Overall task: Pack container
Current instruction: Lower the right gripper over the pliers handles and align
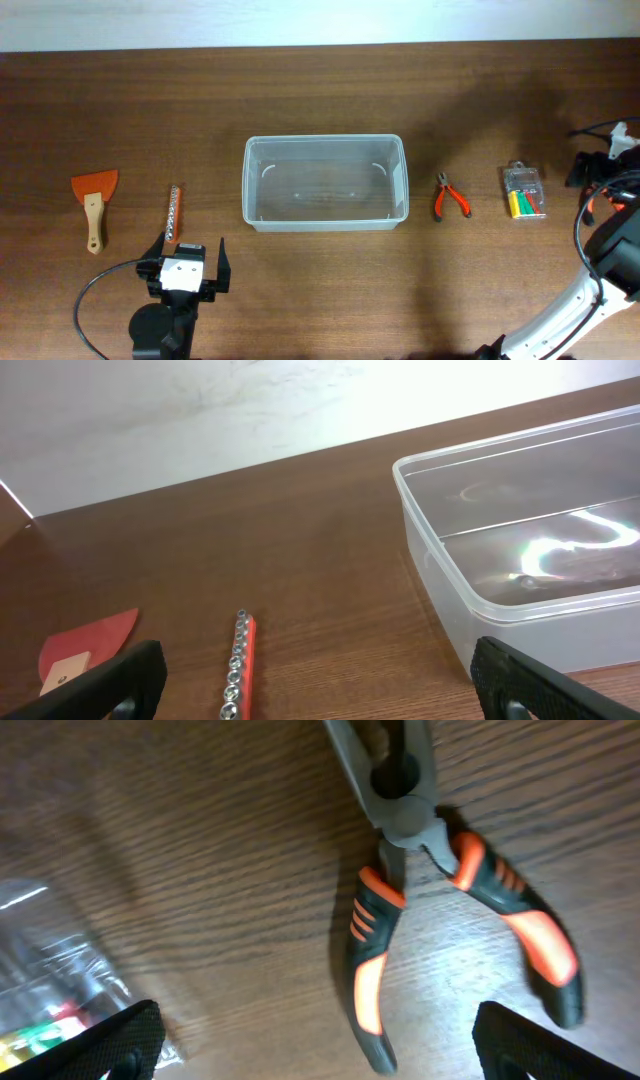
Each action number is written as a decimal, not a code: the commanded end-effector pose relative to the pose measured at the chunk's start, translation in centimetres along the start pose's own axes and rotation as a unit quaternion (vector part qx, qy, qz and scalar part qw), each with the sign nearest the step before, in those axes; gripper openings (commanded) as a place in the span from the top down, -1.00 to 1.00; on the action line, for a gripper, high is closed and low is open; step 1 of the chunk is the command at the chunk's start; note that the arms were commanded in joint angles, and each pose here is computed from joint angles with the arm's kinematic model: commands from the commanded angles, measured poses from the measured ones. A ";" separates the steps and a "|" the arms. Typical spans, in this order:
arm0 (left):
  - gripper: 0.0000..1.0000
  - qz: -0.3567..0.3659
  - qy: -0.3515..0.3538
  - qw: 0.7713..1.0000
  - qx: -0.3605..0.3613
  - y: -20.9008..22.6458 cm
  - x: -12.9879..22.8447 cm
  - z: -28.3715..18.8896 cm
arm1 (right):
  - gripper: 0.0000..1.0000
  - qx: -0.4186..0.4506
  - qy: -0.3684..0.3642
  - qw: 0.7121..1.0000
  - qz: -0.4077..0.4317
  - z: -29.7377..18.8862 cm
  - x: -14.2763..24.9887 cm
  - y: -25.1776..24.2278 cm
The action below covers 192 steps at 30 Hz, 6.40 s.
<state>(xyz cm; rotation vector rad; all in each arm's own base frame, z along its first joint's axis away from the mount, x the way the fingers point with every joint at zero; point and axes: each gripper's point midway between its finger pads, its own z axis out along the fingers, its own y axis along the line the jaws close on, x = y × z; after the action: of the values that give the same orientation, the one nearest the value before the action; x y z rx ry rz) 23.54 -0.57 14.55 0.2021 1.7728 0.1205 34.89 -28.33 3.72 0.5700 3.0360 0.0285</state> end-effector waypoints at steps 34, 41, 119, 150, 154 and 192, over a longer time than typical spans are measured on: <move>-0.99 -0.003 -0.002 1.000 0.002 -0.1 0.1 0.0 | -0.97 0.023 -0.002 1.000 0.007 0.6 -0.6 -1.1; -0.98 -0.003 -0.002 1.000 0.002 -0.1 0.1 0.0 | -0.97 0.020 0.007 1.000 0.007 1.5 -0.4 -1.1; -0.98 -0.003 -0.002 1.000 0.002 -0.1 0.1 0.0 | -0.97 0.030 0.039 0.999 0.024 3.8 0.5 -1.6; -0.98 -0.003 -0.002 1.000 0.002 -0.1 0.1 0.0 | -0.97 0.027 0.048 0.998 0.024 4.3 0.8 -1.5; -0.99 -0.003 -0.002 1.000 0.002 -0.1 0.1 0.0 | -0.97 0.028 0.046 0.998 0.024 4.3 0.7 -1.5; -0.99 -0.003 -0.002 1.000 0.002 -0.1 0.1 0.0 | 0.14 0.032 0.031 0.999 0.028 4.3 0.0 -1.7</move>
<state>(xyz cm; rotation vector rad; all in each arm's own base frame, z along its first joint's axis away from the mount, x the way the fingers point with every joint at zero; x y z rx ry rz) 23.54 -0.57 14.54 0.2024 1.7731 0.1207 34.49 -29.35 -0.06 0.6683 3.0809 -0.0244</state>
